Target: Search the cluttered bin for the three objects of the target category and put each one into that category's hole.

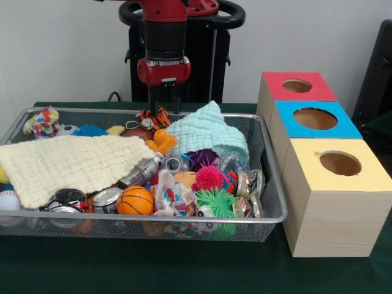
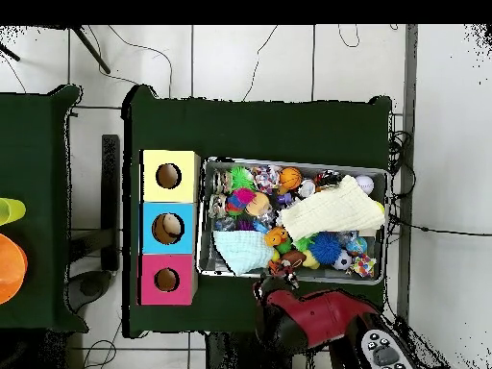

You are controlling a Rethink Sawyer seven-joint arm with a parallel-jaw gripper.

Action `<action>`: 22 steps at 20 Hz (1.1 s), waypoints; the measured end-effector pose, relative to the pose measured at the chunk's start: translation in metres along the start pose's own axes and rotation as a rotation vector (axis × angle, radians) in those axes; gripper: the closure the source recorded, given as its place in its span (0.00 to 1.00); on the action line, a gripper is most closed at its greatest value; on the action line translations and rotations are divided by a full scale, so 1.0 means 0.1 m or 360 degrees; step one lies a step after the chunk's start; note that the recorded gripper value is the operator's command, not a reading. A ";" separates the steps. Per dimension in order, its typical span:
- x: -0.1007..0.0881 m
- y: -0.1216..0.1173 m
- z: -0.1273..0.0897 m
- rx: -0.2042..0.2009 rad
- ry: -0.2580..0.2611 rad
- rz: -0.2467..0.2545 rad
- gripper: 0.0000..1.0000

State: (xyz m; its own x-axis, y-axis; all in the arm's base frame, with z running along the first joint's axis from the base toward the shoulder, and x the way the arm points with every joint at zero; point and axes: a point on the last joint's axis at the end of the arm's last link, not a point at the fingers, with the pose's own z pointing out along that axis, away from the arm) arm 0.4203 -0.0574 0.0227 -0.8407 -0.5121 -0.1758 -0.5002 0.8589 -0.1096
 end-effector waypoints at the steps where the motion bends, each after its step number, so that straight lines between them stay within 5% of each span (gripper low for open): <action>1: 0.01 0.00 0.00 0.0000 0.0000 -0.0002 0.00; 11: 0.02 0.01 0.03 0.0015 -0.0018 -0.0057 0.00; 22: 0.11 -0.04 0.08 0.0047 -0.0149 -0.0098 0.00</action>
State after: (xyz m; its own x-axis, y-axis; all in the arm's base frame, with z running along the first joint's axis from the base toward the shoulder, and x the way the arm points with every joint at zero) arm 0.4152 -0.0663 0.0134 -0.7848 -0.5633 -0.2585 -0.5430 0.8260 -0.1513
